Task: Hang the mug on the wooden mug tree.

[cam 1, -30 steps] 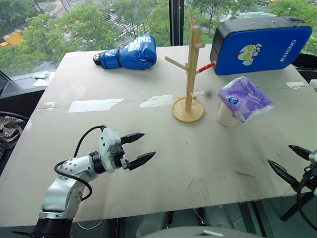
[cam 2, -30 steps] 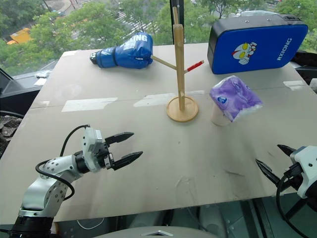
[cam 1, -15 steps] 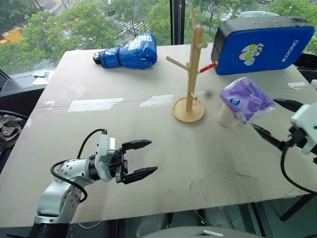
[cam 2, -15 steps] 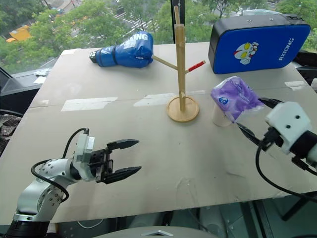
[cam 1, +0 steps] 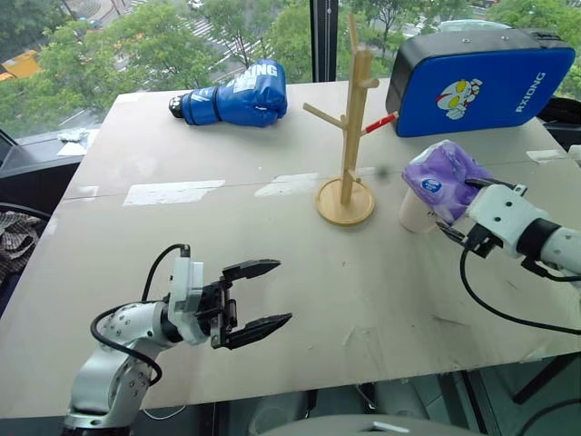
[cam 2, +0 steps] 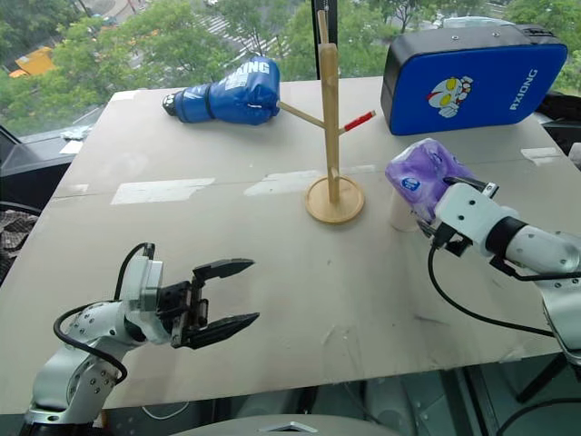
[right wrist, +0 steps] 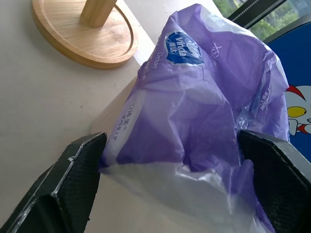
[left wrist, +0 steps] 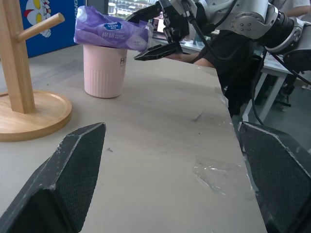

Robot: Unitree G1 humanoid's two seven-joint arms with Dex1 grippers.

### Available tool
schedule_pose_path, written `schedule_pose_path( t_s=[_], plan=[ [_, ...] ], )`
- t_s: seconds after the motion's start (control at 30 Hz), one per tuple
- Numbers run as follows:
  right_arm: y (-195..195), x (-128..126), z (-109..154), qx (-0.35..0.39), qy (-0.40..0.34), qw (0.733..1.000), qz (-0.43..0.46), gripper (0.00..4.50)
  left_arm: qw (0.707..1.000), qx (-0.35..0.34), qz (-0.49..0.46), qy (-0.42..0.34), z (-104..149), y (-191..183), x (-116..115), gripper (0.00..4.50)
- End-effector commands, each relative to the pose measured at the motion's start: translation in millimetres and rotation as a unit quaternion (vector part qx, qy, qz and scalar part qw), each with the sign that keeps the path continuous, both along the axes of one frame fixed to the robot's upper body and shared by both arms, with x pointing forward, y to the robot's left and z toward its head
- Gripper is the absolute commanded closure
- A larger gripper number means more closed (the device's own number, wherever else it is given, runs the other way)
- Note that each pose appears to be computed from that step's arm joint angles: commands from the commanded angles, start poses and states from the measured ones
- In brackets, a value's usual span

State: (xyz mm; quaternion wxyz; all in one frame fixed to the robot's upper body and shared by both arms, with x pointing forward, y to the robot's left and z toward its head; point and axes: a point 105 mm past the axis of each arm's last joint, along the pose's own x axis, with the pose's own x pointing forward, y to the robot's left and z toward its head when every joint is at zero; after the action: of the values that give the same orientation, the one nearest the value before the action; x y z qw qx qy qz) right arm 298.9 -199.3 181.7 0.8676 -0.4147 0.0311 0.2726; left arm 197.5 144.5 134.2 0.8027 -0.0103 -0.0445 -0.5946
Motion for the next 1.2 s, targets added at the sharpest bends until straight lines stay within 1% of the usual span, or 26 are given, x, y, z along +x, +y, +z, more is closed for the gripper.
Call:
schedule_pose_path(
  t_s=[0.03, 0.07, 0.13, 0.17, 0.23, 0.33, 0.43, 0.5, 0.53, 0.63, 0.67, 0.77, 0.83, 0.9, 0.93, 0.97, 1.0, 1.1, 1.13, 1.17, 1.2],
  plan=[
    [2.1, 1.6, 11.8, -0.001, -0.022, 1.000, 0.002, 1.55, 1.000, -0.002, -0.001, -0.024, 9.6, -9.3, -5.0, 0.00],
    [2.7, 1.5, 12.8, 0.000, -0.023, 1.000, 0.003, 1.95, 1.000, -0.001, 0.000, -0.024, 10.0, -10.3, -5.2, 0.00],
    [3.3, 0.3, 14.3, 0.001, -0.023, 1.000, 0.006, 2.94, 1.000, -0.001, 0.001, -0.025, 11.0, -12.3, -5.0, 0.00],
    [3.6, -1.3, 15.2, 0.002, -0.022, 1.000, 0.009, 3.36, 1.000, -0.001, 0.002, -0.026, 11.4, -13.2, -4.5, 0.00],
    [4.2, -6.0, 21.1, 0.018, -0.023, 0.999, 0.015, 4.42, 1.000, -0.001, 0.002, -0.026, 11.9, -15.6, -3.2, 0.00],
    [3.0, -11.4, 33.9, 0.053, -0.026, 0.998, 0.013, 4.47, 1.000, -0.003, 0.002, -0.026, 12.2, -18.9, -1.5, 0.00],
    [-15.3, -15.6, 57.7, 0.111, -0.051, 0.992, -0.027, 4.47, 1.000, -0.006, -0.002, -0.027, 11.8, -23.7, 0.5, 0.00],
    [-37.9, -16.4, 66.7, 0.126, -0.073, 0.986, -0.076, 4.47, 1.000, -0.010, -0.003, -0.028, 12.6, -26.2, 2.1, 0.00],
    [-52.0, -16.5, 68.0, 0.119, -0.084, 0.983, -0.108, 4.47, 1.000, -0.011, -0.003, -0.028, 12.7, -27.2, 2.6, 0.00],
    [-99.9, -14.9, 64.0, 0.104, -0.114, 0.963, -0.221, 4.47, 1.000, -0.010, -0.006, -0.028, 11.8, -29.8, 4.5, 0.00],
    [-111.3, -13.8, 56.2, 0.092, -0.110, 0.958, -0.247, 4.47, 1.000, -0.010, -0.008, -0.029, 11.6, -30.7, 5.3, 0.00],
    [-126.7, -8.2, 27.0, 0.063, -0.083, 0.956, -0.275, 4.47, 0.999, -0.010, -0.012, -0.030, 11.7, -33.0, 7.2, 0.00],
    [-136.0, -0.9, -7.2, 0.067, -0.039, 0.952, -0.295, 4.47, 0.999, -0.009, -0.016, -0.033, 12.8, -33.8, 9.3, 0.00],
    [-138.6, 3.6, -42.7, 0.075, 0.015, 0.953, -0.293, 4.47, 0.999, -0.007, -0.015, -0.036, 15.7, -27.1, 16.8, 0.00],
    [-140.2, 4.4, -54.9, 0.079, 0.035, 0.952, -0.293, 4.47, 0.999, -0.005, -0.014, -0.037, 17.3, -23.3, 20.3, 0.00],
    [-141.2, 5.1, -61.4, 0.084, 0.046, 0.951, -0.293, 3.65, 0.999, -0.005, -0.013, -0.038, 18.3, -20.9, 22.4, 0.00],
    [-143.5, 5.8, -68.9, 0.082, 0.056, 0.950, -0.295, 3.35, 0.999, -0.004, -0.013, -0.039, 19.4, -18.5, 23.8, 0.00],
    [-145.3, 4.8, -77.2, 0.054, 0.067, 0.956, -0.282, 1.79, 0.999, -0.001, -0.012, -0.039, 21.2, -14.7, 25.0, 0.00],
    [-144.1, 2.2, -71.1, 0.054, 0.062, 0.958, -0.273, 1.48, 0.999, 0.000, -0.010, -0.039, 21.7, -13.8, 24.7, 0.00],
    [-140.7, -0.9, -64.1, 0.061, 0.056, 0.962, -0.259, 0.83, 0.999, 0.000, -0.008, -0.040, 22.2, -13.1, 24.3, 0.00],
    [-133.2, -5.6, -56.8, 0.086, 0.057, 0.966, -0.236, 0.43, 0.999, 0.000, -0.006, -0.039, 22.4, -12.7, 23.8, 0.00]
  ],
)
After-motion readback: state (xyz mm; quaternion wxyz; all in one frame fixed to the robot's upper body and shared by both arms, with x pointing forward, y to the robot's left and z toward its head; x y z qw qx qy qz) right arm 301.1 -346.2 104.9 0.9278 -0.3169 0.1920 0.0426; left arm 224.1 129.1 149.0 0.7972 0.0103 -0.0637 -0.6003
